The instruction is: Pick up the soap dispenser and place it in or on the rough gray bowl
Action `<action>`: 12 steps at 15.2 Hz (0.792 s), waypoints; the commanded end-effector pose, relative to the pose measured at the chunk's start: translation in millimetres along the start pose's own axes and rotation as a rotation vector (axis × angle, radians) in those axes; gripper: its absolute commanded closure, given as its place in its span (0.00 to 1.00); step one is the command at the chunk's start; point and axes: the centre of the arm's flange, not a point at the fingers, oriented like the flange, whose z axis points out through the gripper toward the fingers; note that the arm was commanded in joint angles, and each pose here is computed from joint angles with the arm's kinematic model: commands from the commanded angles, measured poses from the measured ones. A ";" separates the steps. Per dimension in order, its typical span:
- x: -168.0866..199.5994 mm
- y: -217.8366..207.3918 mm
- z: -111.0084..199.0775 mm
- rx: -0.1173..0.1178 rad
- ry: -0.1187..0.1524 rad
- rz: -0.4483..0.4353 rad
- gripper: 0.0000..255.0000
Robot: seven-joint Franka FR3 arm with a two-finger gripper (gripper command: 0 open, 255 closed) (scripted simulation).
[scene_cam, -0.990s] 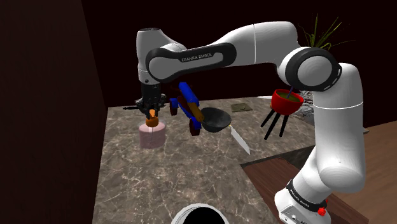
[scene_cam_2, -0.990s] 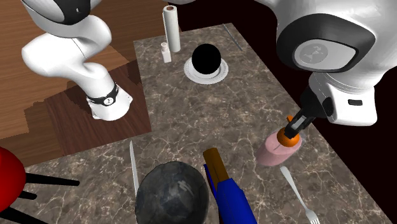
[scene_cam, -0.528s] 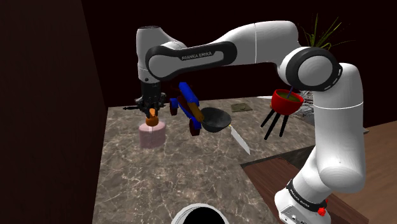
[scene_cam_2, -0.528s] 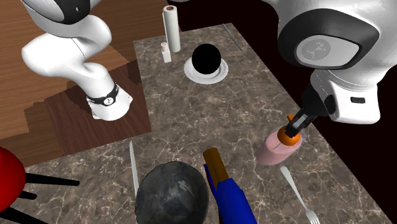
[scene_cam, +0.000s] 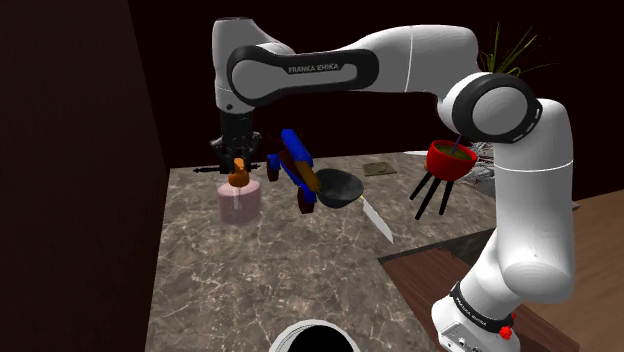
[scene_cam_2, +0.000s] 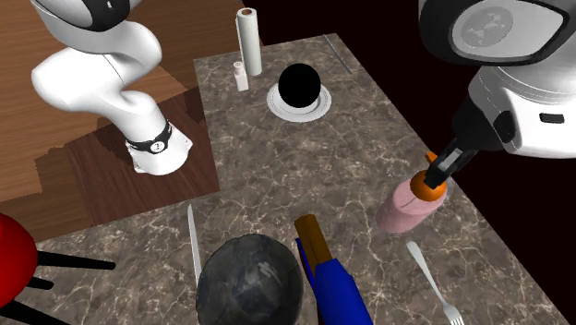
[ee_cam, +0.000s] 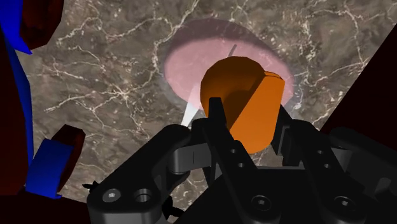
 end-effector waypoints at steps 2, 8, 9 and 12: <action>-0.2 0.5 -15.6 0.000 0.000 0.000 1.00; -0.1 0.5 -47.3 0.000 0.000 0.000 1.00; -0.1 0.5 -52.6 0.000 0.000 0.000 1.00; -0.1 0.5 -68.4 0.000 0.000 0.000 1.00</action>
